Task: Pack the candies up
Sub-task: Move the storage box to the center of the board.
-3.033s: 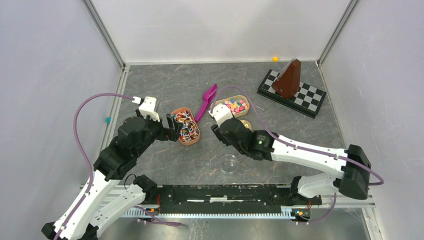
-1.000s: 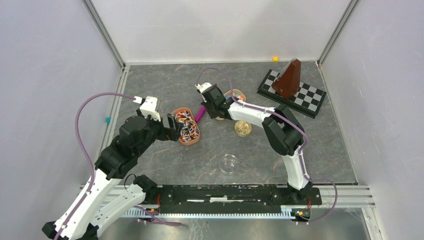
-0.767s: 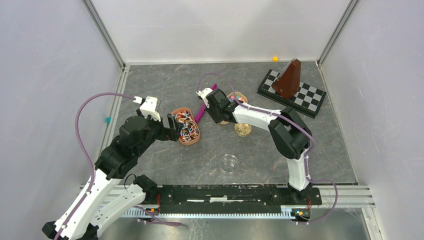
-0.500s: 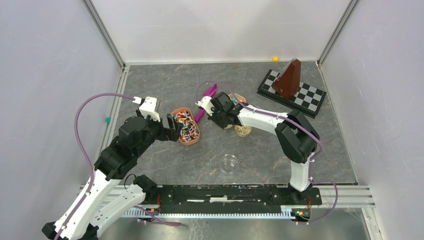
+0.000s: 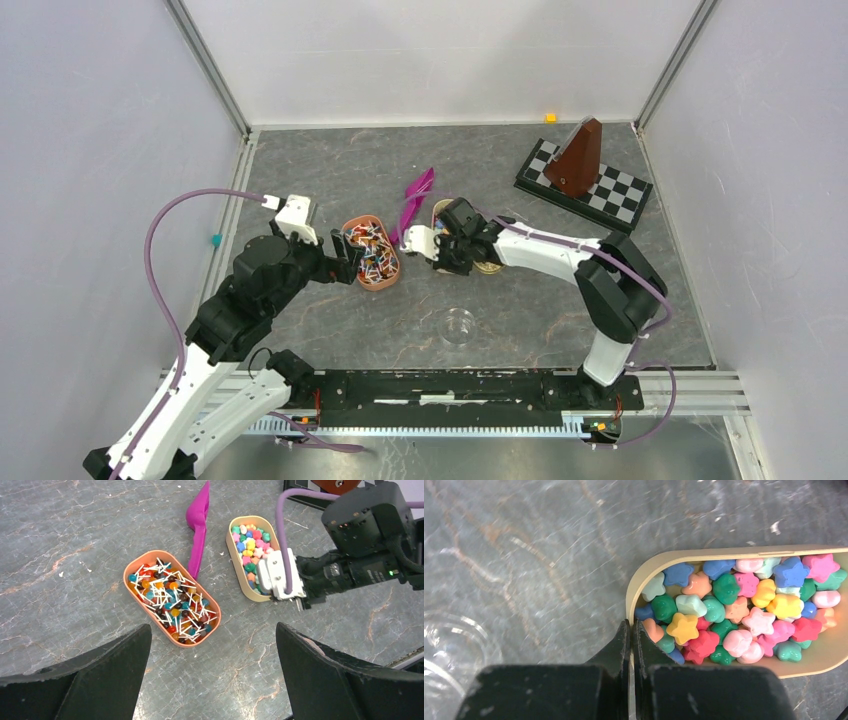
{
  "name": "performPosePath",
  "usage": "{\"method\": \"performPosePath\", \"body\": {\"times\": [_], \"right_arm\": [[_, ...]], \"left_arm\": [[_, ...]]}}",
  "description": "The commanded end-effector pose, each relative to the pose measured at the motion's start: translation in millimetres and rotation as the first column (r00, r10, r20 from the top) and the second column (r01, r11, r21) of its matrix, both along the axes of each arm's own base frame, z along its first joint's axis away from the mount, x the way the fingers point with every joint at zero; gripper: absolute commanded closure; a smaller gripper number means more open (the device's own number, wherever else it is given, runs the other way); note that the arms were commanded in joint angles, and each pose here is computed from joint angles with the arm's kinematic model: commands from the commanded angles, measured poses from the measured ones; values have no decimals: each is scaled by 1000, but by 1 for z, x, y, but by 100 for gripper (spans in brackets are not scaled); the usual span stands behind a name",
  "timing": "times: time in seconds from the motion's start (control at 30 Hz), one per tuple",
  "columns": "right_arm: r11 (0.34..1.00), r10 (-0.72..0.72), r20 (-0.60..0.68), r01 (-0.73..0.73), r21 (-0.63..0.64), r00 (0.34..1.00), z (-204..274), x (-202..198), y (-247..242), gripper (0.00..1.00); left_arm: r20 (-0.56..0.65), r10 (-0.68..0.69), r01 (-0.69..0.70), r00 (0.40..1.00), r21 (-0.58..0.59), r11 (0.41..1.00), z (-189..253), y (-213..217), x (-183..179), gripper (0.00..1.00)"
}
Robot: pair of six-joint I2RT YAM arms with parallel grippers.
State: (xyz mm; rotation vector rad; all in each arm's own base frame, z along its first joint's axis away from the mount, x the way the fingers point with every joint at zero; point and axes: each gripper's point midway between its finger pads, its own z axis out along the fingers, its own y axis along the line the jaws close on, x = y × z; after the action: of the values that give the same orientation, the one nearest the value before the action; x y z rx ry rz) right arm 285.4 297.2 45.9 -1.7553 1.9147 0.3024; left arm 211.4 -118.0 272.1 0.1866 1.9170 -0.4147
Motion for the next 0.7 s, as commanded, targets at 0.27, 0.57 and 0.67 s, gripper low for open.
{"method": "performPosePath", "body": {"times": [0.27,0.57,0.67], "right_arm": [[989,31,-131,-49,-138,991,-27,-59,-68,100],[998,-23,-76,18,-67,997,-5,-47,-60,85],[998,-56,-42,54,-43,998,10,-36,-54,76]], "left_arm": [[10,-11,12,1000,-74,997,9,-7,-1,0],[11,-15,16,1000,-76,997,9,-8,-1,0],[12,-11,12,1000,-76,997,10,-7,-1,0]]}}
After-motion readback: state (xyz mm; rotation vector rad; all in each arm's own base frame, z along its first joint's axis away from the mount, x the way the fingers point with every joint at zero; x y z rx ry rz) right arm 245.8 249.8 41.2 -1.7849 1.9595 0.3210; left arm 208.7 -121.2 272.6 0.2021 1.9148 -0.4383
